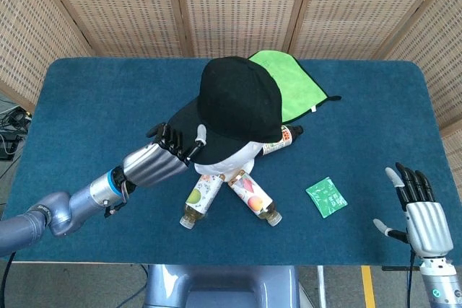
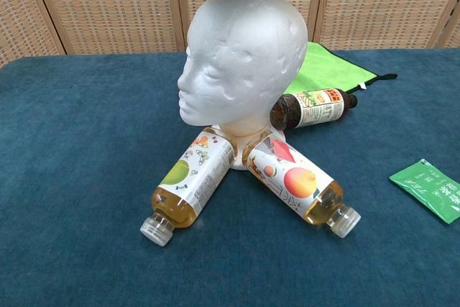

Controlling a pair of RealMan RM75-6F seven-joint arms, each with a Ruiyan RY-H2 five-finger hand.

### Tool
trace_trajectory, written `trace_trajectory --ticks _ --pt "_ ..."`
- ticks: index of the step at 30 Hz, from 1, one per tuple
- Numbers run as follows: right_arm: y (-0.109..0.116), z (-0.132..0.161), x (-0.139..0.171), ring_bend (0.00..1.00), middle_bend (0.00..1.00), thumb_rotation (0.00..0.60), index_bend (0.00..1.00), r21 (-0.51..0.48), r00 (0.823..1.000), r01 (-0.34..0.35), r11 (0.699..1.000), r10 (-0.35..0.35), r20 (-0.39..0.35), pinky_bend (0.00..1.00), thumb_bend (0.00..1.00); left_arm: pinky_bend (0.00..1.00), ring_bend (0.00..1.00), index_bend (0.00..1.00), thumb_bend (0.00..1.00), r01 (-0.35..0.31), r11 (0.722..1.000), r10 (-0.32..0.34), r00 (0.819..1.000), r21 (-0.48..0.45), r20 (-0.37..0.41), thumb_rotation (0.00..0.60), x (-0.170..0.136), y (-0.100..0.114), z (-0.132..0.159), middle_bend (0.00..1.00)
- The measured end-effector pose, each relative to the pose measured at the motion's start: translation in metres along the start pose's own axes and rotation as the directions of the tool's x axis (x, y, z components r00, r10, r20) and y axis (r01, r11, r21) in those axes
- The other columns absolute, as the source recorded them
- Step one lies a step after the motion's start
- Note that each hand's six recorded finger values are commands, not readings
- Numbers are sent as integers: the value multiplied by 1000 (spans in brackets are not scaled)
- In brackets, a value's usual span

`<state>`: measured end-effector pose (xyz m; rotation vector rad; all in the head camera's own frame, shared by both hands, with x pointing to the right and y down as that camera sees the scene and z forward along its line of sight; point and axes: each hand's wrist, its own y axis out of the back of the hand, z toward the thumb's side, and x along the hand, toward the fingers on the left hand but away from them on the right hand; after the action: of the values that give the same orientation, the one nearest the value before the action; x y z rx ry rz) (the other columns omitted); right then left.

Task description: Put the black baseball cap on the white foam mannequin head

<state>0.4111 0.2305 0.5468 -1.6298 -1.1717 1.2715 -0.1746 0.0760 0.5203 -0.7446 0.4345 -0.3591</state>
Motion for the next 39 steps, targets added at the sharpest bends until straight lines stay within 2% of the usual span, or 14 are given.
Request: trace_trajectory --ticks 9,23,32,39 --pt "-1 1 0 0 0 600 80 2 1000 -3 1000 3 -2 0 61 811 921 776 583 27 1000 -26 998 -16 55 600 -17 -7 24 941" --pt "-3 1 0 0 0 600 79 8 1000 -9 1000 9 1 0 61 800 921 770 551 56 997 -50 994 -53 99 600 -36 -18 51 941" --pt "-3 1 0 0 0 600 80 7 1000 -6 1000 6 -1 0 61 791 921 766 503 68 996 -60 989 -52 132 600 -51 -22 57 941" --pt "-4 2 0 0 0 600 80 10 1000 -10 1000 10 0 0 61 767 905 758 419 66 997 -59 987 -43 150 600 -59 -25 57 933"
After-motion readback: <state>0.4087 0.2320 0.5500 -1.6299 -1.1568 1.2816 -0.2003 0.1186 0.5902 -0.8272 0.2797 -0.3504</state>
